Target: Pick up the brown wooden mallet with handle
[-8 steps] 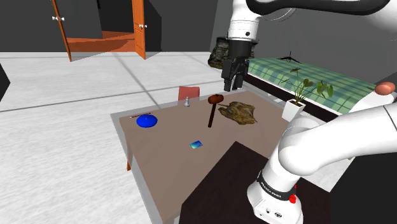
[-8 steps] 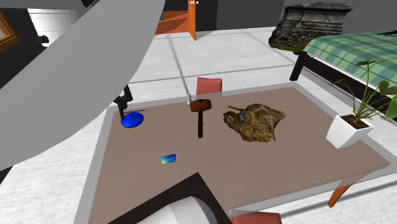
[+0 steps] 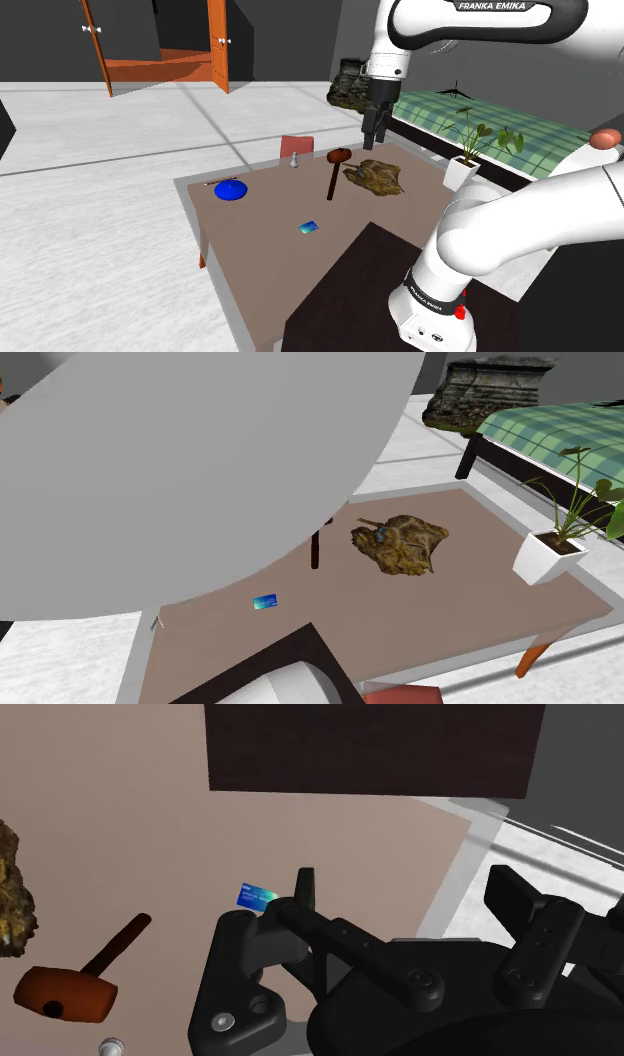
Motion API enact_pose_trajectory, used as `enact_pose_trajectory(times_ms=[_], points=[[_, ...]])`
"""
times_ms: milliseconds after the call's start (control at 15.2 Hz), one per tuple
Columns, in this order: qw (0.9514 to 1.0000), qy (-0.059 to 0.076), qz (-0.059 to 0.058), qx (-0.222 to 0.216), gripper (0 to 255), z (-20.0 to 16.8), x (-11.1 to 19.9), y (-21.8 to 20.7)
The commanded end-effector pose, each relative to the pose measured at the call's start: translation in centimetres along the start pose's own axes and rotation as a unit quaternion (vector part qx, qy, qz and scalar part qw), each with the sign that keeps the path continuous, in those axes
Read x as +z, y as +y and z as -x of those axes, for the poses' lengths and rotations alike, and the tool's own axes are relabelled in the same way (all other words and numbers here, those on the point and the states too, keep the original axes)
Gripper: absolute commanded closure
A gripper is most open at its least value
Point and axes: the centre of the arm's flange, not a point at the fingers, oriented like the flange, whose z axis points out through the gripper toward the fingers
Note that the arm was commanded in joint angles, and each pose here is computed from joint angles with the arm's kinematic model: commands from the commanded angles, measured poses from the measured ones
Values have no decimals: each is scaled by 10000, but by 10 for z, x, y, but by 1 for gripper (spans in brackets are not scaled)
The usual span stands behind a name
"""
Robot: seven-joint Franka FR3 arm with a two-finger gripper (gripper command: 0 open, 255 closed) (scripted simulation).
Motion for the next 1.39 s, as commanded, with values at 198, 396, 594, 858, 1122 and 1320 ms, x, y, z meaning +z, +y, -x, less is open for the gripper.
enact_pose_trajectory(times_ms=[198,396,594,858,1122,1320], points=[[9983,48,96,-574,0,-8,25,58],[9958,77,149,-904,0,-16,39,93],[9921,106,202,-1233,0,-26,53,127],[9855,144,272,-1669,0,-43,70,171],[9769,182,341,-2103,0,-64,87,214],[9691,210,393,-2425,0,-83,98,245]])
